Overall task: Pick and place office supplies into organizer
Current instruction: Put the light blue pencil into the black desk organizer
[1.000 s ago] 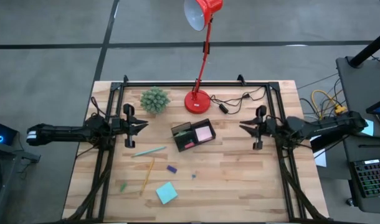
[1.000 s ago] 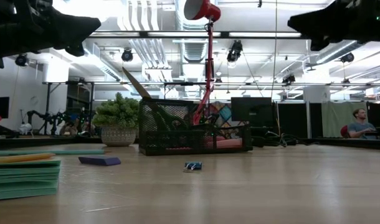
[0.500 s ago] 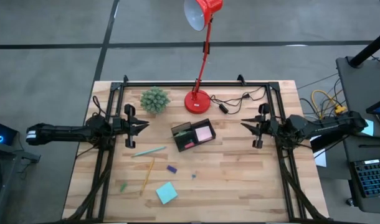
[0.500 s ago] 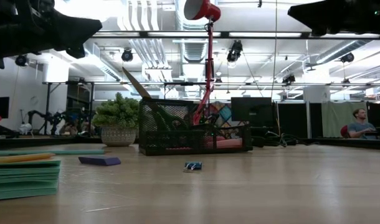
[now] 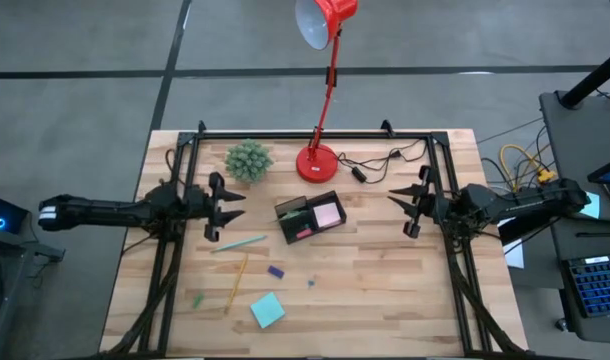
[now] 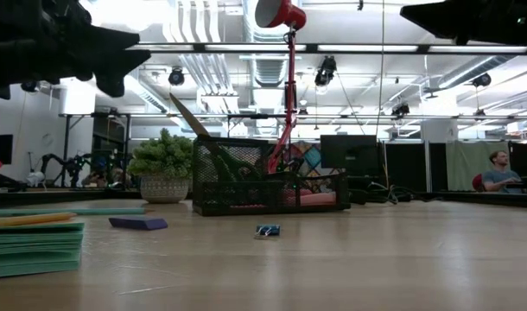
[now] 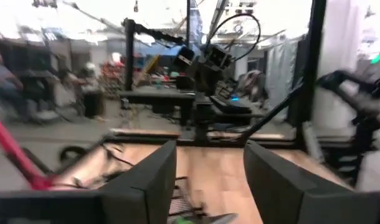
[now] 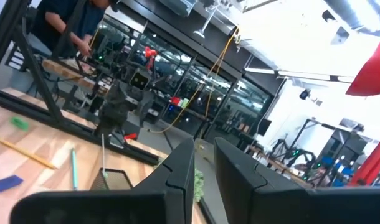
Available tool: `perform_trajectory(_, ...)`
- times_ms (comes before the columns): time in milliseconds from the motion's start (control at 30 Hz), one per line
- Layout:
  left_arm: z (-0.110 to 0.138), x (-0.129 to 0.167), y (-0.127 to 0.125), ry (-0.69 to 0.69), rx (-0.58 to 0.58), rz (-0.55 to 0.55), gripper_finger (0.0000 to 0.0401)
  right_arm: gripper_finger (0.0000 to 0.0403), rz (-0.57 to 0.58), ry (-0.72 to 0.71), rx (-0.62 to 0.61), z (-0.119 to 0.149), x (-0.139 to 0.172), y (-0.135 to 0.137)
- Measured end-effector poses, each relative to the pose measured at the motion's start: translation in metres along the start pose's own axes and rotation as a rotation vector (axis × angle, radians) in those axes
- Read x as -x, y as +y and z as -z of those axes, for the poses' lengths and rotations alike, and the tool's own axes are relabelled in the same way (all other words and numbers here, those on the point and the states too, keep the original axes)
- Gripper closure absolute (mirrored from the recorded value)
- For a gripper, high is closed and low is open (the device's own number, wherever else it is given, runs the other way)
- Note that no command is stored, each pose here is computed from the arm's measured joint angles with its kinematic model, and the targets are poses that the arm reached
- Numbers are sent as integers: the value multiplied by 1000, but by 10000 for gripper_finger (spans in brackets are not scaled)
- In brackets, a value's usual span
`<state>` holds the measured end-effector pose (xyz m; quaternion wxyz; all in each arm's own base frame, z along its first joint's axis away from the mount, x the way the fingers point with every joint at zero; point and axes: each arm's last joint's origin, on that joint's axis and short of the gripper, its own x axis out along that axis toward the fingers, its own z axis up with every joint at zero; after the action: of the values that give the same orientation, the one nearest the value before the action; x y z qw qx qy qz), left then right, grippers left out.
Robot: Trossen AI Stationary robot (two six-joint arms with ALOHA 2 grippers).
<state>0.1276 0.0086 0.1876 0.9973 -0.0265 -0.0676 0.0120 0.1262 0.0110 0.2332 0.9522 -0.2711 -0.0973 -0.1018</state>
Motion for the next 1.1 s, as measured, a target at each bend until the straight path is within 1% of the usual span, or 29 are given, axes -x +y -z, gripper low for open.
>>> perform_trajectory(133, 0, 0, -2, 11, 159, 69, 224, 351, 20, -28, -8, -3, 0, -2)
perform_trajectory(233, 2, -1, -2, 38, 303, 68, 224, 351, 22, -31, -7, -3, 0, -2)
perform_trajectory(300, 4, -2, -3, 66, 355, 94, 224, 351, 22, -31, 7, -3, 0, -2)
perform_trajectory(367, 3, -4, -4, 123, 395, 129, 224, 351, 22, -31, 19, -3, 0, -2)
perform_trajectory(467, 1, -9, -5, 249, 473, 135, 224, 351, 23, -32, 40, -3, 0, -2)
perform_trajectory(667, -9, -16, -7, 543, 518, 47, 224, 351, 24, -32, 41, -3, 0, -2)
perform_trajectory(800, -16, -24, -6, 675, 527, -11, 224, 351, 24, -32, 42, -3, 0, -2)
perform_trajectory(967, -12, -39, -9, 800, 531, -28, 224, 351, 23, -31, 42, -3, 0, -2)
perform_trajectory(1100, 1, -49, -13, 936, 529, -43, 224, 351, 23, -31, 42, -3, 0, -2)
